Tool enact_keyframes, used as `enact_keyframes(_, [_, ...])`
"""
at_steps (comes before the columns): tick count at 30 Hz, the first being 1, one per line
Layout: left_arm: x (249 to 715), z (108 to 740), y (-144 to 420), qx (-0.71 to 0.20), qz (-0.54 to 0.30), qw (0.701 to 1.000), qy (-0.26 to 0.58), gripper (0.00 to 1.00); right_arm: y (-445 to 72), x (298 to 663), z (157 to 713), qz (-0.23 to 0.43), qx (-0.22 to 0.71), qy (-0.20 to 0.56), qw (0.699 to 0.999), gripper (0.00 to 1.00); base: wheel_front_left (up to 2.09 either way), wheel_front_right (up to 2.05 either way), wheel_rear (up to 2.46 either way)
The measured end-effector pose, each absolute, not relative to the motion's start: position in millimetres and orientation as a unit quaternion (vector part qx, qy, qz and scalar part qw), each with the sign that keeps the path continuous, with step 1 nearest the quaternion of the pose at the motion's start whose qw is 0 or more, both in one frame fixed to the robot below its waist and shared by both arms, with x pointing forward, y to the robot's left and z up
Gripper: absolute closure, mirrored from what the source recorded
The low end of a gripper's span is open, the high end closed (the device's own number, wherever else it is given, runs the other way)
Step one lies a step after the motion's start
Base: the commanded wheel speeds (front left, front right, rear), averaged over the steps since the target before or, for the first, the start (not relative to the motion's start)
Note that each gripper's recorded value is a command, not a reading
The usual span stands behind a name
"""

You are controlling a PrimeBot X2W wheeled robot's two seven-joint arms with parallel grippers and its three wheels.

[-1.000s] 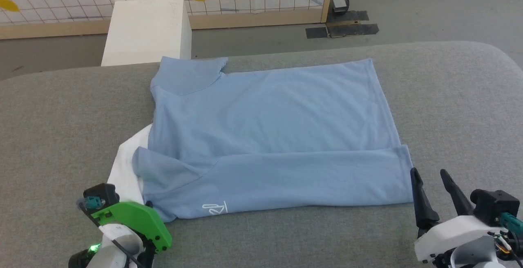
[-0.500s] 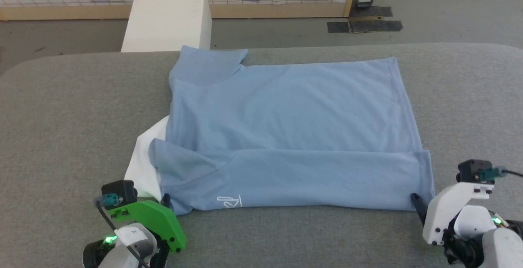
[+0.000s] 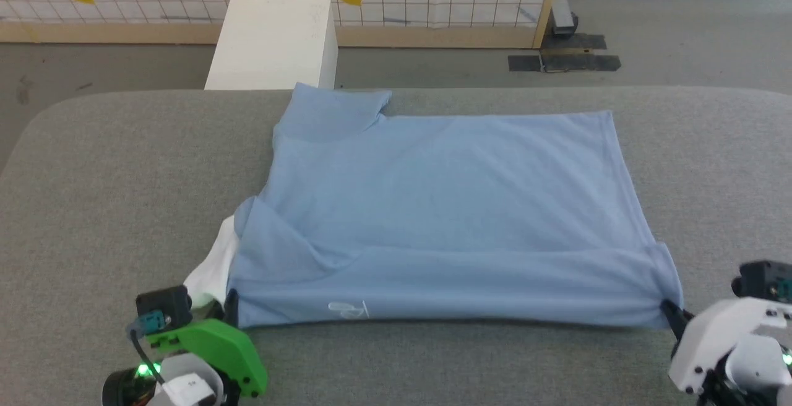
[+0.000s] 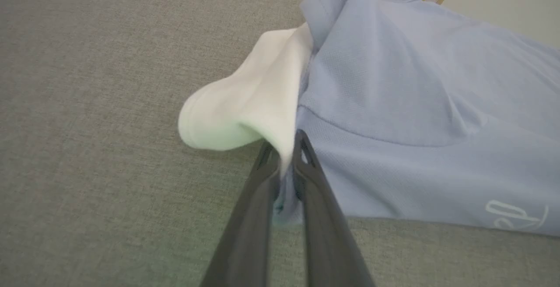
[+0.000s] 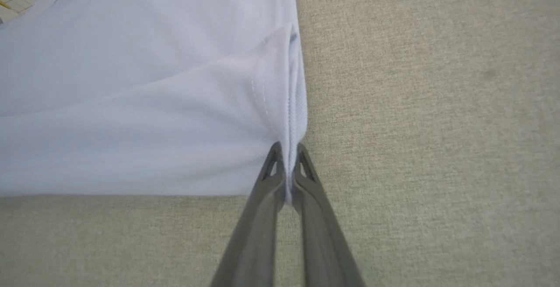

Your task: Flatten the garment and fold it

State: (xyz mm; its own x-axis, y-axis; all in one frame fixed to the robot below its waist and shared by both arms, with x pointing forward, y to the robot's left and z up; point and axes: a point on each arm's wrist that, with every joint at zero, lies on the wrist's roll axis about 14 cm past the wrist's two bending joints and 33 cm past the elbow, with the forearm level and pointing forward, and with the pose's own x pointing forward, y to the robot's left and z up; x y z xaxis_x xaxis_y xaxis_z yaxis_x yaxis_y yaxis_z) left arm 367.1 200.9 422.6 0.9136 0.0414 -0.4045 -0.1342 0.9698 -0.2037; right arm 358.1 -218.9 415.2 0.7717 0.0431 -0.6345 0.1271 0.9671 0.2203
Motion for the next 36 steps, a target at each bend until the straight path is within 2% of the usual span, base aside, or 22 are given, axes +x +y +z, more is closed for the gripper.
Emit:
enact_keyframes(5, [339, 420, 204, -0.105, 0.050, 0.963, 0.241, 1.00, -229, 328, 419, -0.034, 0.136, 0.333, 0.932, 1.00, 0.00, 0.00, 0.00])
enact_keyframes(11, [308, 411, 199, -0.098, 0.039, 0.948, 0.299, 1.00, -236, 285, 394, -0.049, 0.135, 0.405, 0.903, 1.00, 0.00, 0.00, 0.00])
enact_keyframes(15, [301, 400, 195, -0.095, 0.029, 0.942, 0.319, 1.00, -235, 276, 379, -0.052, 0.144, 0.426, 0.892, 1.00, 0.00, 0.00, 0.00])
enact_keyframes(20, [293, 382, 190, -0.101, 0.025, 0.932, 0.347, 1.00, -231, 274, 365, -0.053, 0.149, 0.422, 0.893, 1.00, 0.00, 0.00, 0.00])
enact_keyframes(21, [293, 381, 189, -0.106, 0.023, 0.932, 0.347, 0.22, -231, 275, 365, -0.054, 0.150, 0.416, 0.895, 0.98, 0.00, 0.00, 0.00])
enact_keyframes(22, [294, 381, 189, -0.110, 0.024, 0.933, 0.343, 0.00, -230, 275, 364, -0.054, 0.151, 0.412, 0.897, 0.54, 0.00, 0.00, 0.00])
enact_keyframes(23, [294, 381, 189, -0.111, 0.025, 0.933, 0.340, 0.00, -229, 275, 364, -0.053, 0.154, 0.406, 0.899, 0.04, 0.00, 0.00, 0.00])
enact_keyframes(24, [294, 382, 190, -0.115, 0.025, 0.935, 0.335, 0.00, -228, 277, 365, -0.053, 0.161, 0.395, 0.903, 0.00, 0.00, 0.00, 0.00])
enact_keyframes(28, [295, 393, 195, -0.120, 0.034, 0.945, 0.303, 0.00, -225, 284, 380, -0.047, 0.162, 0.346, 0.923, 0.00, 0.00, 0.00, 0.00])
enact_keyframes(36, [329, 449, 202, -0.076, 0.013, 0.982, 0.172, 0.00, -221, 322, 448, -0.032, 0.104, 0.160, 0.981, 0.00, 0.00, 0.00, 0.00])
